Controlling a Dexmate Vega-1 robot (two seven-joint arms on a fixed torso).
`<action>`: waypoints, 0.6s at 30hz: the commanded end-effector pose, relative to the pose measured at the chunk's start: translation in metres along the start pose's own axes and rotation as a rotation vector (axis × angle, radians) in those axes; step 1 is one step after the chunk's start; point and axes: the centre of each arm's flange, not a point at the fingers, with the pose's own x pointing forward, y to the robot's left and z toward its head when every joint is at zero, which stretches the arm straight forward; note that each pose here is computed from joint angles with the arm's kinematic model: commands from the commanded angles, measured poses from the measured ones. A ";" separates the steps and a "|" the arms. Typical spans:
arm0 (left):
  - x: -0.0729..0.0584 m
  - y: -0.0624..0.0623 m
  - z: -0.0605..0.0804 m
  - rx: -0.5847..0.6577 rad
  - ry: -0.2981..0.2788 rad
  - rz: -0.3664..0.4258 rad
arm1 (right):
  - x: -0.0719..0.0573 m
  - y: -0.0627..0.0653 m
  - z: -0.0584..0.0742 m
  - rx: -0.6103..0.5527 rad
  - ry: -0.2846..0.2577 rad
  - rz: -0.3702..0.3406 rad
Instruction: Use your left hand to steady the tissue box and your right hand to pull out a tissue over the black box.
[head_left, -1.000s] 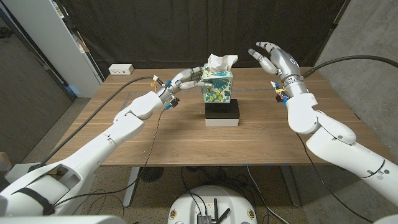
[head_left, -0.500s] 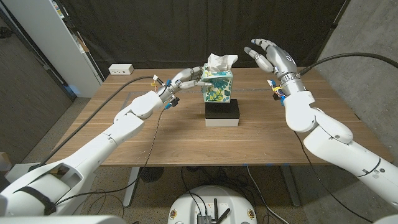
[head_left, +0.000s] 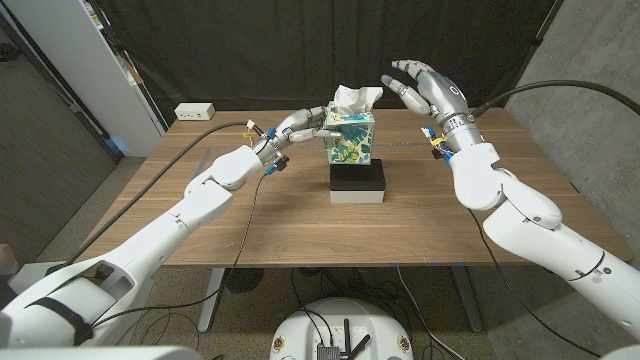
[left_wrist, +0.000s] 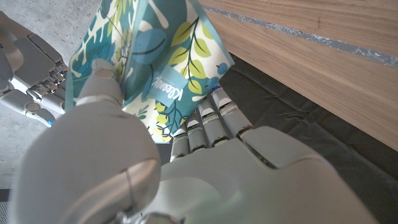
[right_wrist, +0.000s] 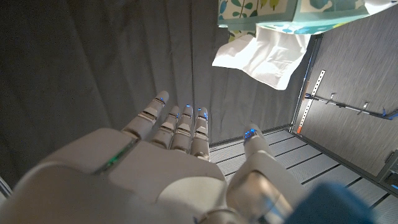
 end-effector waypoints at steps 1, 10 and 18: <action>0.001 -0.001 0.000 0.000 -0.002 -0.002 | 0.004 0.002 0.012 -0.005 -0.048 0.024; 0.000 -0.002 0.001 0.001 -0.004 -0.005 | 0.005 0.004 0.018 0.015 -0.075 0.045; -0.001 -0.004 0.003 0.001 -0.006 -0.005 | 0.006 0.006 0.024 0.010 -0.089 0.059</action>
